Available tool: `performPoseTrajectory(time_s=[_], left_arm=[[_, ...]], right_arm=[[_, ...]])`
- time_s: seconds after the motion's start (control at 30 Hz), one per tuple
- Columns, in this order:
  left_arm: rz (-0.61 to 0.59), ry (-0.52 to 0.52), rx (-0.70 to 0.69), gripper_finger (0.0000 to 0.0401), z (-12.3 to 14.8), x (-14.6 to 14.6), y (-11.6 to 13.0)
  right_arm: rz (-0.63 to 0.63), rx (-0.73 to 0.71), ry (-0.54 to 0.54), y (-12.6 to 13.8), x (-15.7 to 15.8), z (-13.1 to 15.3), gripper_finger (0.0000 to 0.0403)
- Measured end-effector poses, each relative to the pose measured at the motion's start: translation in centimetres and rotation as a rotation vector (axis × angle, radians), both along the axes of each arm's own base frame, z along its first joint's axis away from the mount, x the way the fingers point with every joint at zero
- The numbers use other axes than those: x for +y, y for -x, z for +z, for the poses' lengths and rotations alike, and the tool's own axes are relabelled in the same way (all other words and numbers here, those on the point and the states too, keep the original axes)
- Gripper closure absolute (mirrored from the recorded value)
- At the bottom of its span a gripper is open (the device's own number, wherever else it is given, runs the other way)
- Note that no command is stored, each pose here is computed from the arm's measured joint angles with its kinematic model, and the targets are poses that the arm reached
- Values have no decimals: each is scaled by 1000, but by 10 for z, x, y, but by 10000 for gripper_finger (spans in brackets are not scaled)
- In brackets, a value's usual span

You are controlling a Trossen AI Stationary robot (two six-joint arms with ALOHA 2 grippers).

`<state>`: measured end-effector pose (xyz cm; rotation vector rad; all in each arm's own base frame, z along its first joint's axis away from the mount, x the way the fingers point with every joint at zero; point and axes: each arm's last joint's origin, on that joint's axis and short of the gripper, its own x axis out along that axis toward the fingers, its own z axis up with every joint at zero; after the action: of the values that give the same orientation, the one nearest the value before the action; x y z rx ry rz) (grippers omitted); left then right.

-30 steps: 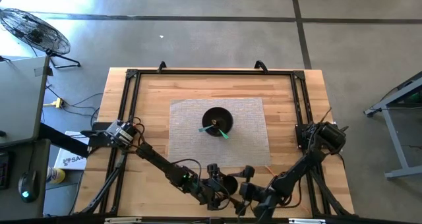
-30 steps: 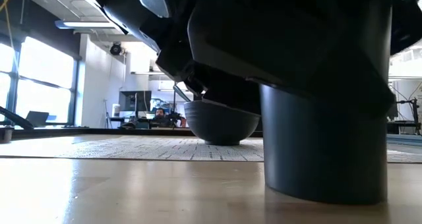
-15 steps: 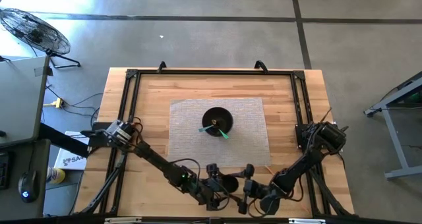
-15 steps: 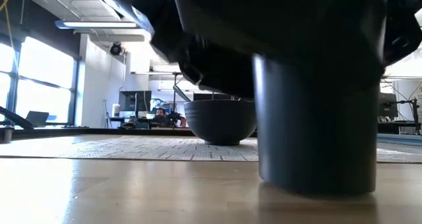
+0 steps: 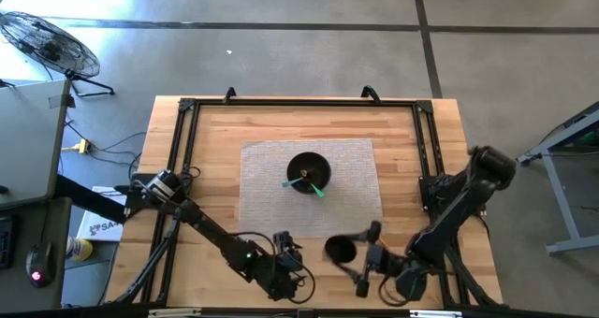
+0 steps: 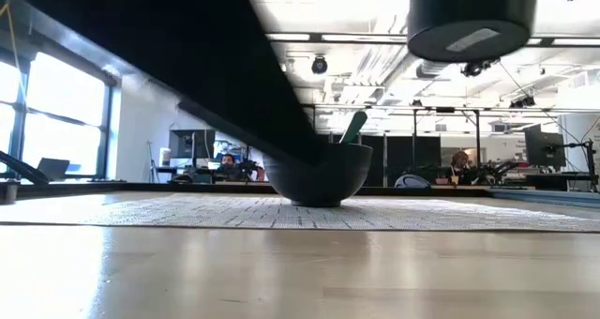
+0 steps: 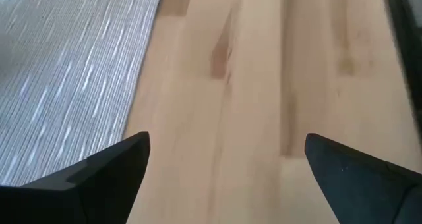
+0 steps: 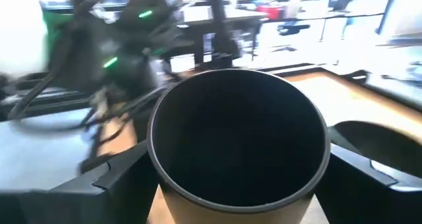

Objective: Pick & Place Utensil
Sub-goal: Put the black cup on the table mat

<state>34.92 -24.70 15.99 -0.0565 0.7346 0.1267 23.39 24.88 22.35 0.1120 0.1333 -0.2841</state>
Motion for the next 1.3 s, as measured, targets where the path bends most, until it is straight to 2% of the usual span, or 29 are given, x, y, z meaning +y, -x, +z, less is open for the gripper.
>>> performPoseTrajectory(time_s=[0.17,0.33,0.5,0.7,0.83,0.93,1.1,1.3], left_arm=[[-23,12,55,2,-2,2,3],[-48,37,80,2,-3,1,3],[-50,36,80,2,-3,1,3],[-50,36,79,2,-2,1,3],[-50,36,79,2,-2,1,3],[-50,36,79,2,-2,1,3],[-50,36,79,2,-2,1,3],[-50,37,79,2,-2,1,3]], right_arm=[[-152,-4,12,9,-33,29,72],[-292,3,50,5,-73,49,72],[-475,61,125,-4,-123,55,72],[-714,140,145,-1,-190,19,72],[-823,172,46,6,-234,-18,72],[-832,182,-26,12,-257,-41,72],[-847,96,-88,22,-285,-60,72],[-814,146,-57,34,-303,-73,72]])
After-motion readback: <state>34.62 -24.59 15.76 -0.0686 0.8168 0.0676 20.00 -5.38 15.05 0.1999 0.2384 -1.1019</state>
